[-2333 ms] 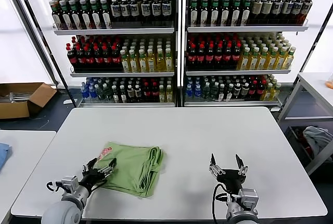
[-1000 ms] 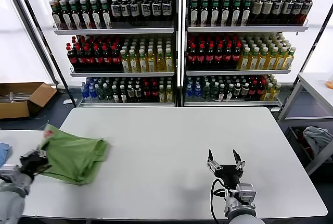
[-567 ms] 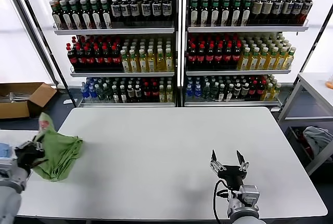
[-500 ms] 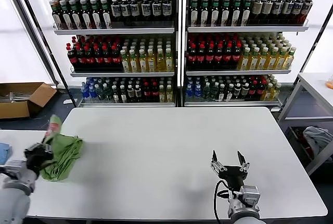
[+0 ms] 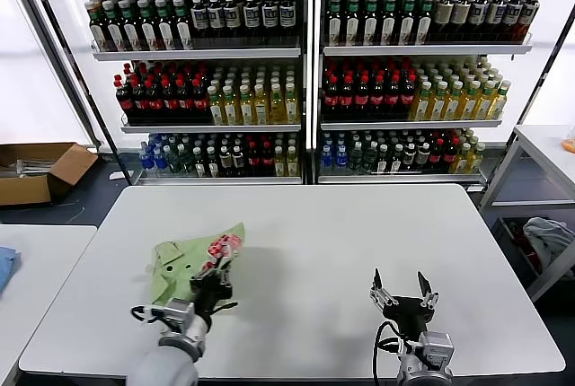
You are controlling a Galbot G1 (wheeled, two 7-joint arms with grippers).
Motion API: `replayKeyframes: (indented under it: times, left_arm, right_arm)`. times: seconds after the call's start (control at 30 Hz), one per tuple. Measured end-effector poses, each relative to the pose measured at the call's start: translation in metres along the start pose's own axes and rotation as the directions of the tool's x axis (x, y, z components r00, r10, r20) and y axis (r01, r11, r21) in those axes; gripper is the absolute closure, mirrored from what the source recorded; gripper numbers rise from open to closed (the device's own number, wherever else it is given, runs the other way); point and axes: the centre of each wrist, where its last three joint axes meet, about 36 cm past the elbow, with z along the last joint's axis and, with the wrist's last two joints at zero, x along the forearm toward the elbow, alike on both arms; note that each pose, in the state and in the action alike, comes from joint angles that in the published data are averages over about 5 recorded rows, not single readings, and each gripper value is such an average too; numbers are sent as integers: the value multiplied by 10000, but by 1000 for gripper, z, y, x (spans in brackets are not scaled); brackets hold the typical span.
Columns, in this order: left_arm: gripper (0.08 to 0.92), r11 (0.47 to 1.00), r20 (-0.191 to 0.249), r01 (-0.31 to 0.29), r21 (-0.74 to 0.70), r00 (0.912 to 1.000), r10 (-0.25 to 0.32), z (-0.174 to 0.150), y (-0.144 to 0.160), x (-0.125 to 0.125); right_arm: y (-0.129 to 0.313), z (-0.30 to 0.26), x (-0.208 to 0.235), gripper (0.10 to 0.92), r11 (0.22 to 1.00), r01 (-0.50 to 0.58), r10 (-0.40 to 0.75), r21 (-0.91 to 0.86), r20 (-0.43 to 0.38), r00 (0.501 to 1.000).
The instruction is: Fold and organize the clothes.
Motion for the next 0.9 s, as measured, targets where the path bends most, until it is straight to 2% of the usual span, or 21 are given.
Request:
replayKeyframes:
  times: [0.23, 0.33, 0.6, 0.7, 0.8, 0.9]
  left_arm:
    - [882, 9949, 77, -820, 583, 9966, 817, 1, -39, -20]
    - [839, 9880, 217, -1243, 918, 9922, 1228, 1, -53, -28]
    - [603, 9537, 850, -2251, 1994, 9736, 2120, -12, -87, -35]
    - [508, 9383, 1076, -2490, 2401, 9674, 2292, -18, -95, -33]
    - [421, 9292, 1256, -2542, 2683, 9655, 2279, -24, -97, -29]
    - [335, 9308, 1328, -2380, 2773, 9690, 2082, -28, -92, -26]
  right_arm:
    - [3, 5, -1, 200, 9999, -50, 51, 98, -134, 9999]
    - [5, 7, -2, 200, 10000, -31, 33, 87, -229, 9997]
    - [12, 12, -11, 200, 9999, 65, -70, -91, -620, 9980]
    - [14, 11, -15, 200, 9994, 177, -199, -281, -774, 9968]
    - [17, 9, -21, 200, 9970, 385, -448, -671, -941, 9946]
    - [22, 5, -29, 200, 9900, 712, -849, -1217, -1111, 9902]
